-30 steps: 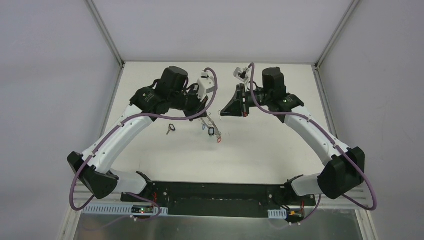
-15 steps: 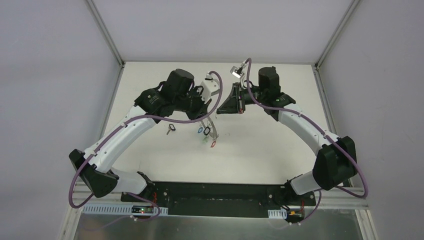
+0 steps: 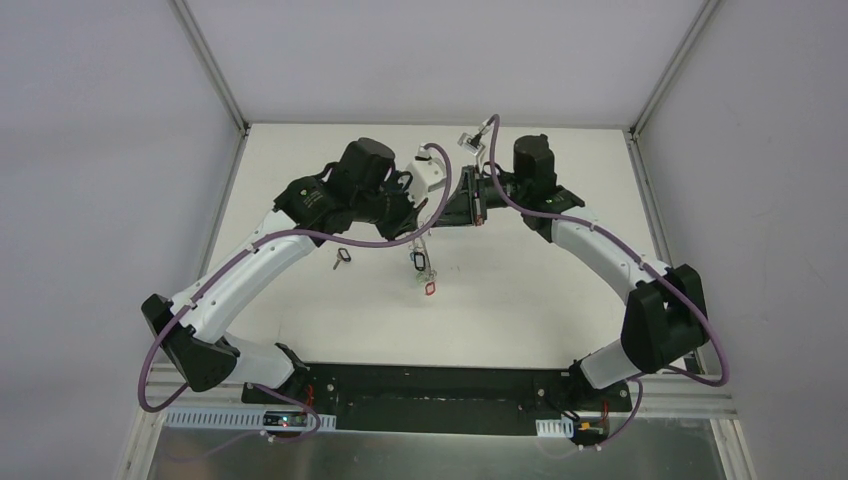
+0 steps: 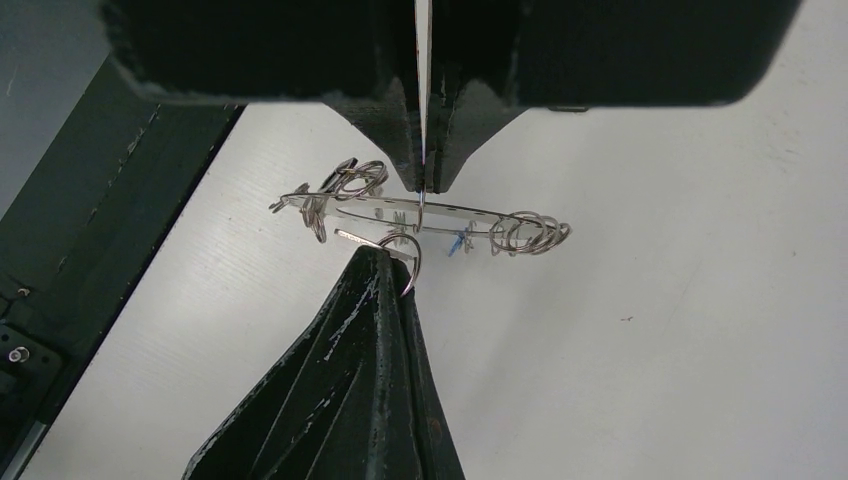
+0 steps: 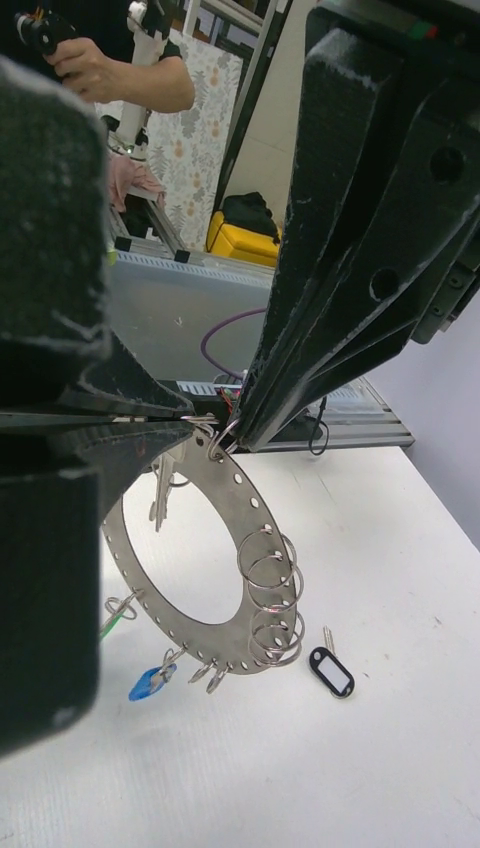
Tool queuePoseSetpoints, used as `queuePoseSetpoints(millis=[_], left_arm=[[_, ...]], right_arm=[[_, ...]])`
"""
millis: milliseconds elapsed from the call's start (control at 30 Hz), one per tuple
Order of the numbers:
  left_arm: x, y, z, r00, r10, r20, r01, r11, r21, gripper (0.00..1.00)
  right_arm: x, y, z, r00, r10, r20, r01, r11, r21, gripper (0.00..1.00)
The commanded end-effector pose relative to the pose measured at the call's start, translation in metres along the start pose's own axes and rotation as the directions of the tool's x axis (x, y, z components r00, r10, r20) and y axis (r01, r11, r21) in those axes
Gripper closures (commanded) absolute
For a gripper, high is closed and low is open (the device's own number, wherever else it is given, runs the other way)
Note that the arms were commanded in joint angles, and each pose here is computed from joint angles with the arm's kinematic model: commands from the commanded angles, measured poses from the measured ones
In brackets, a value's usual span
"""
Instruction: Put the keys on the keyring
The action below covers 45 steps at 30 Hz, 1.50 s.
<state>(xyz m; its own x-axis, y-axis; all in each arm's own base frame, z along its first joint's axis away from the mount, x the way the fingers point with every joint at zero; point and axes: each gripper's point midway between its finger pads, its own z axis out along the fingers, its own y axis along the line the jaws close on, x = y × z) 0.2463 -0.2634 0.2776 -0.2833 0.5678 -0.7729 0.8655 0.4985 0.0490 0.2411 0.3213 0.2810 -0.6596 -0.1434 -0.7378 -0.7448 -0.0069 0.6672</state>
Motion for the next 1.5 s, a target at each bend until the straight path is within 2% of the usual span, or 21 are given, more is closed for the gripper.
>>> queuePoseSetpoints(millis=[0, 1100, 1467], left_arm=[[-0.024, 0.004, -0.009, 0.997, 0.032, 0.067, -0.03, 0.999, -0.035, 1.0], [-0.016, 0.0, -0.009, 0.996, 0.065, 0.055, -0.064, 0.998, -0.025, 1.0], [-0.011, -0.001, -0.009, 0.996, 0.078, 0.049, -0.077, 0.997, -0.02, 1.0]], right_arm=[[-0.001, 0.004, 0.005, 1.0, -0.014, -0.003, 0.014, 0.999, -0.034, 1.0], [-0.002, -0.017, 0.014, 0.997, 0.074, -0.008, -0.074, 0.997, -0.005, 1.0], [-0.011, -0.015, 0.007, 0.998, 0.063, 0.011, -0.063, 0.998, -0.001, 1.0]])
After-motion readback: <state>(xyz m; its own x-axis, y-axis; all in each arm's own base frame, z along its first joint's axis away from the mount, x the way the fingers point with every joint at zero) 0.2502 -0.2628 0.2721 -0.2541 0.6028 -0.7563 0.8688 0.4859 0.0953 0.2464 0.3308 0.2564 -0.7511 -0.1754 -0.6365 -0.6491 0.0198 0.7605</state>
